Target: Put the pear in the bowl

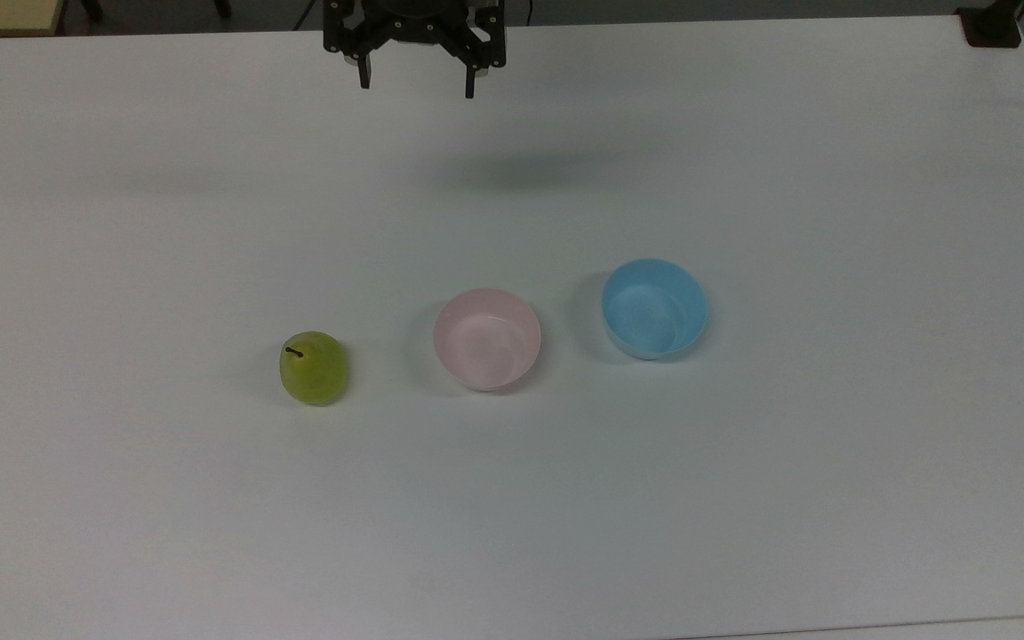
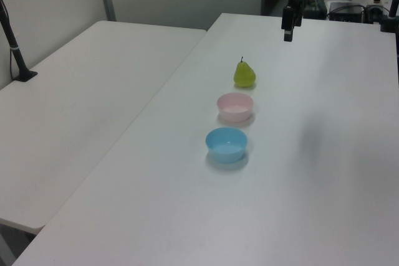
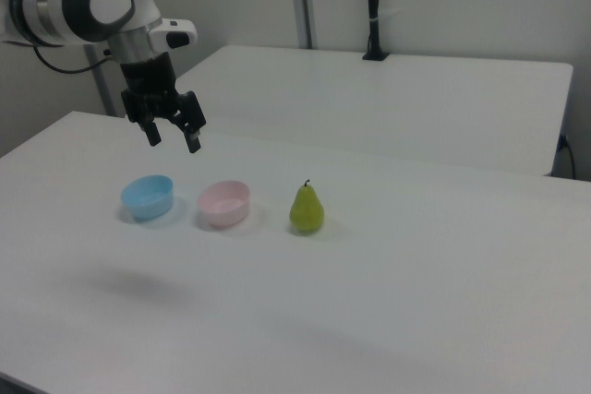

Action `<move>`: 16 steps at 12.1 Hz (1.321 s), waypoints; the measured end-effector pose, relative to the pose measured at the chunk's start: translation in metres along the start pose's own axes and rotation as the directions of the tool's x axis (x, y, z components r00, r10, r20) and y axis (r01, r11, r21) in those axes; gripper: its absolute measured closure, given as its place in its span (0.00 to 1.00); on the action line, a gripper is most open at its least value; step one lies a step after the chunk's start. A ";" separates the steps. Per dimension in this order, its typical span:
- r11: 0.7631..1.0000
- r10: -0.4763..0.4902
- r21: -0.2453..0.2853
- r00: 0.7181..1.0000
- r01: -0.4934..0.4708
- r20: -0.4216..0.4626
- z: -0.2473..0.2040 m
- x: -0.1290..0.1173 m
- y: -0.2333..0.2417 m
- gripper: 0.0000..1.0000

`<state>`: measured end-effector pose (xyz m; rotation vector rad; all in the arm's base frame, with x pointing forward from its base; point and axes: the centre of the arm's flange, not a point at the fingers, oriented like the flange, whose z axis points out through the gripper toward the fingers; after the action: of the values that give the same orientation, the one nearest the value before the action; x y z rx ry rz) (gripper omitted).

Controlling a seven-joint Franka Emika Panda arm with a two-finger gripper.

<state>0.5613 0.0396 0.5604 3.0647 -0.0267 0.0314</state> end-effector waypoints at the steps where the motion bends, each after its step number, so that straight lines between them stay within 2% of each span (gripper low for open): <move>1: 1.000 0.001 0.000 1.000 -0.001 0.000 0.000 0.000 0.000 0.00; 9: 1.000 0.000 -0.001 1.000 0.000 0.007 0.001 -0.001 0.001 0.00; 11: 1.000 -0.032 -0.001 0.999 0.032 0.013 0.004 0.001 0.016 0.00; 14: 1.000 -0.028 0.000 0.999 0.028 -0.017 0.015 0.013 0.049 0.00; 16: 1.000 -0.005 0.000 0.998 0.005 -0.055 0.034 0.031 0.068 0.00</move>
<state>0.5922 -0.0312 0.5322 3.0620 -0.0162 0.1156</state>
